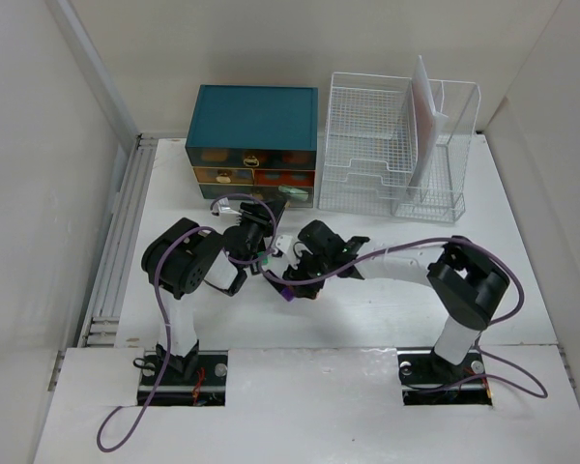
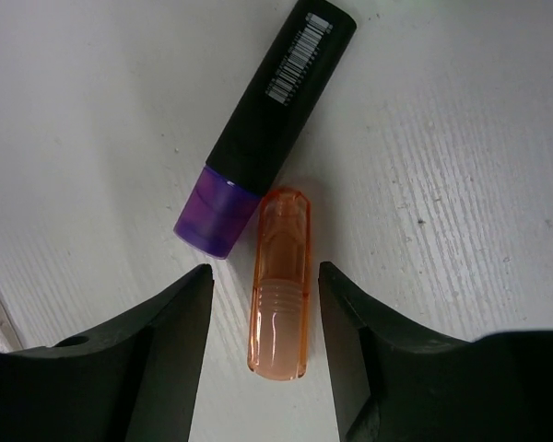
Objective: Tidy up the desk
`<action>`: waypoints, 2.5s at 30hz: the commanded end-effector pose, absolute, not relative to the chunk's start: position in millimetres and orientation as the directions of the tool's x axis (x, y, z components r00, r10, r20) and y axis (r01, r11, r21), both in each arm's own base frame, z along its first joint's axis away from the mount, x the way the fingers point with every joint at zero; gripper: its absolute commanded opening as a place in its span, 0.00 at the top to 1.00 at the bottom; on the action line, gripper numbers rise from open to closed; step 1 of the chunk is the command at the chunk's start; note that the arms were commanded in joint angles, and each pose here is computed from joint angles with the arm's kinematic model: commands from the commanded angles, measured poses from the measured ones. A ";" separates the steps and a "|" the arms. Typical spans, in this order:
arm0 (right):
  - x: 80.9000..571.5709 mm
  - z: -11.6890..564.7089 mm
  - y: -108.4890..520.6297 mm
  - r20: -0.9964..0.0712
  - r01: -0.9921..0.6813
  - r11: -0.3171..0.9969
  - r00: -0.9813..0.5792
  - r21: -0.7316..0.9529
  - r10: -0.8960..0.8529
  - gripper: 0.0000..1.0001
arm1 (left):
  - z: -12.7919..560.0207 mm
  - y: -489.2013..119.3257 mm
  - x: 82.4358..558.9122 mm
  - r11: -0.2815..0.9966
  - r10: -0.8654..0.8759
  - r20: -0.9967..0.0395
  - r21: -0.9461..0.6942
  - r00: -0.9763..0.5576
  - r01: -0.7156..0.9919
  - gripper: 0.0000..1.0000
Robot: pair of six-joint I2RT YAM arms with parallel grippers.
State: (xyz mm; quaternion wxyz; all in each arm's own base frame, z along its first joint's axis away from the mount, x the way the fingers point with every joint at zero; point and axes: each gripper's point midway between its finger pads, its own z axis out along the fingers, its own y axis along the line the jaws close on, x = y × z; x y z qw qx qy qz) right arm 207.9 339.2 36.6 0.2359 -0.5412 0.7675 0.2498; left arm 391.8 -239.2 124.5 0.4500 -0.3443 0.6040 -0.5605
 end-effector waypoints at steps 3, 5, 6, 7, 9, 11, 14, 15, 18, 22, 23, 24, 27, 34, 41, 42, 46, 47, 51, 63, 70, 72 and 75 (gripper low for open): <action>217.2 44.0 349.9 -0.645 -0.935 0.334 -0.331 0.122 -0.689 0.45 | 172.6 -245.6 373.1 0.075 -0.915 -0.196 -0.942 -0.354 0.327 1.00; 218.3 43.7 349.2 -0.642 -0.930 0.346 -0.340 0.121 -0.687 0.45 | 172.6 -245.6 373.1 0.075 -0.915 -0.196 -0.942 -0.354 0.327 1.00; 217.9 43.7 349.4 -0.641 -0.927 0.352 -0.348 0.127 -0.684 0.45 | 172.6 -245.6 373.1 0.075 -0.915 -0.196 -0.942 -0.354 0.327 1.00; 217.5 40.2 348.8 -0.634 -0.926 0.353 -0.352 0.130 -0.688 0.45 | 172.6 -245.6 373.1 0.075 -0.915 -0.196 -0.942 -0.354 0.327 1.00; 216.7 36.7 348.4 -0.626 -0.922 0.361 -0.364 0.138 -0.690 0.45 | 172.6 -245.6 373.1 0.075 -0.915 -0.196 -0.942 -0.354 0.327 1.00; 218.0 35.2 348.2 -0.617 -0.917 0.374 -0.376 0.140 -0.692 0.45 | 172.9 -246.9 372.0 0.066 -0.912 -0.190 -0.943 -0.364 0.325 1.00; 215.9 30.7 346.2 -0.600 -0.911 0.384 -0.394 0.152 -0.696 0.47 | 172.9 -247.0 372.0 0.066 -0.912 -0.190 -0.943 -0.364 0.325 1.00; 216.6 25.7 344.6 -0.590 -0.908 0.391 -0.399 0.148 -0.702 0.48 | 172.9 -247.0 372.0 0.066 -0.912 -0.190 -0.943 -0.364 0.325 1.00; 214.4 24.5 348.5 -0.587 -0.908 0.390 -0.401 0.154 -0.703 0.61 | 169.0 -247.2 372.4 0.070 -0.911 -0.191 -0.945 -0.366 0.318 1.00; 213.5 20.4 348.2 -0.578 -0.909 0.393 -0.398 0.141 -0.712 0.80 | 169.0 -247.2 372.4 0.070 -0.911 -0.191 -0.945 -0.366 0.318 1.00; 213.5 20.4 348.2 -0.578 -0.909 0.393 -0.398 0.141 -0.712 0.83 | 169.0 -247.2 372.4 0.070 -0.911 -0.191 -0.945 -0.366 0.318 1.00; 213.1 20.4 348.4 -0.577 -0.905 0.400 -0.406 0.147 -0.709 0.88 | 169.0 -247.2 372.4 0.070 -0.911 -0.191 -0.945 -0.366 0.318 1.00; 211.7 21.0 346.5 -0.577 -0.905 0.400 -0.406 0.147 -0.709 0.96 | 169.4 -247.3 372.3 0.062 -0.911 -0.182 -0.947 -0.369 0.315 1.00; 234.2 74.7 347.1 -0.682 -0.914 0.406 -0.304 0.011 -0.665 0.99 | 167.8 -247.2 372.3 0.062 -0.911 -0.182 -0.947 -0.369 0.315 1.00; 264.5 156.0 346.6 -0.785 -0.875 0.459 -0.175 -0.153 -0.595 1.00 | 168.4 -248.4 374.2 0.062 -0.911 -0.182 -0.947 -0.369 0.315 1.00; 269.4 165.3 345.7 -0.792 -0.864 0.470 -0.157 -0.178 -0.589 1.00 | 168.4 -248.4 374.2 0.062 -0.911 -0.182 -0.947 -0.369 0.315 1.00; 297.9 209.6 342.7 -0.819 -0.801 0.529 -0.086 -0.282 -0.567 1.00 | 169.0 -249.5 376.1 0.062 -0.911 -0.182 -0.947 -0.369 0.315 1.00; 311.0 213.3 337.5 -0.821 -0.785 0.548 -0.091 -0.290 -0.564 1.00 | 169.0 -249.5 376.1 0.062 -0.911 -0.182 -0.947 -0.369 0.315 1.00; 343.6 246.2 337.6 -0.839 -0.736 0.589 -0.052 -0.334 -0.542 1.00 | 169.0 -249.5 376.1 0.062 -0.911 -0.182 -0.947 -0.369 0.315 1.00; 421.0 251.9 354.9 -0.834 -0.710 0.599 -0.030 -0.370 -0.551 1.00 | 171.9 -251.7 376.5 0.057 -0.909 -0.183 -0.944 -0.375 0.324 1.00; 453.6 239.3 359.1 -0.831 -0.690 0.616 -0.039 -0.380 -0.555 1.00 | 167.3 -250.8 375.1 0.061 -0.908 -0.185 -0.947 -0.377 0.316 1.00; 457.7 242.9 364.5 -0.833 -0.694 0.608 -0.021 -0.386 -0.553 1.00 | 167.3 -250.8 375.1 0.061 -0.908 -0.185 -0.947 -0.377 0.316 1.00; 463.4 231.8 364.4 -0.819 -0.705 0.595 -0.037 -0.385 -0.573 0.97 | 167.3 -250.8 375.1 0.061 -0.908 -0.185 -0.947 -0.377 0.316 1.00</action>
